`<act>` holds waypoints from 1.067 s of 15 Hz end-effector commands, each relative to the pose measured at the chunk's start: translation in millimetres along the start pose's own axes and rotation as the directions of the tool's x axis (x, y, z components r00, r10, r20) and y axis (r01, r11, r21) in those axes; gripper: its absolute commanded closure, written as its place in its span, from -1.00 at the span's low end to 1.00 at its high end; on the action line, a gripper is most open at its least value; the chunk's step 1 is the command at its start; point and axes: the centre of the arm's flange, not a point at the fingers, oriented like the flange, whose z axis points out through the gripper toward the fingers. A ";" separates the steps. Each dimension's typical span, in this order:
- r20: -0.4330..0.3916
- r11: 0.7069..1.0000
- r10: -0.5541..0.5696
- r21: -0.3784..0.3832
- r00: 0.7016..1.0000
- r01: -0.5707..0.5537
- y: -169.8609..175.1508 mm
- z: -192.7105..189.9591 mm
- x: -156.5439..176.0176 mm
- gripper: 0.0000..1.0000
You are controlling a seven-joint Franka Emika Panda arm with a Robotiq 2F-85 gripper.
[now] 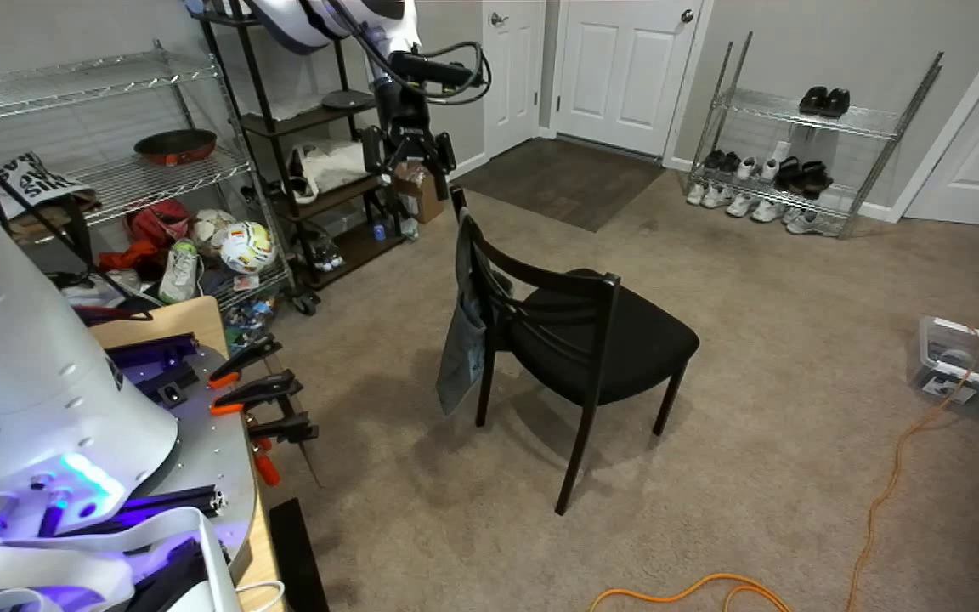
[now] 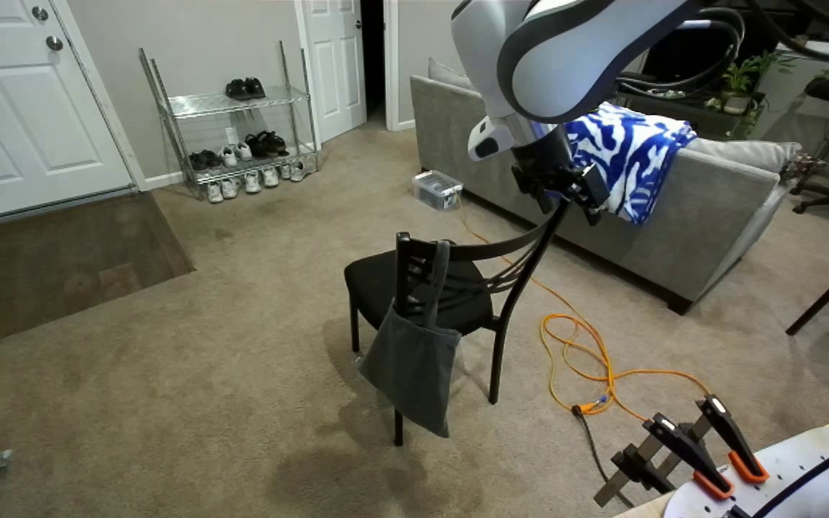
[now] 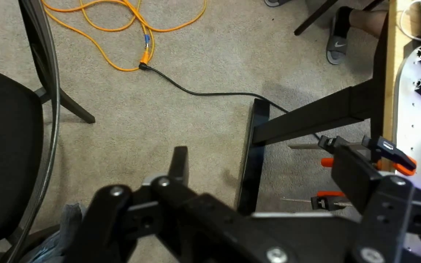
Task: Move the bag to the right side of the chair
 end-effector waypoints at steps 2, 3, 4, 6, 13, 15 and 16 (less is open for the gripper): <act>0.000 1.000 -0.001 0.000 1.000 0.001 0.0 -0.2 0.2 -1.00; 0.004 0.998 0.038 -0.052 0.999 -0.038 -4.3 -4.4 -2.7 -1.00; -0.020 0.990 0.068 -0.118 0.997 -0.070 -8.8 -4.5 -2.3 -1.00; -0.128 0.976 0.074 -0.193 0.989 -0.098 -5.6 0.1 7.4 -1.00; -0.384 0.902 -0.030 -0.409 0.923 -0.141 32.6 26.5 39.1 -1.00; -0.426 0.876 -0.046 -0.452 0.904 -0.169 43.3 31.8 38.7 -1.00; -0.447 0.862 -0.053 -0.472 0.893 -0.185 49.3 35.0 37.7 -1.00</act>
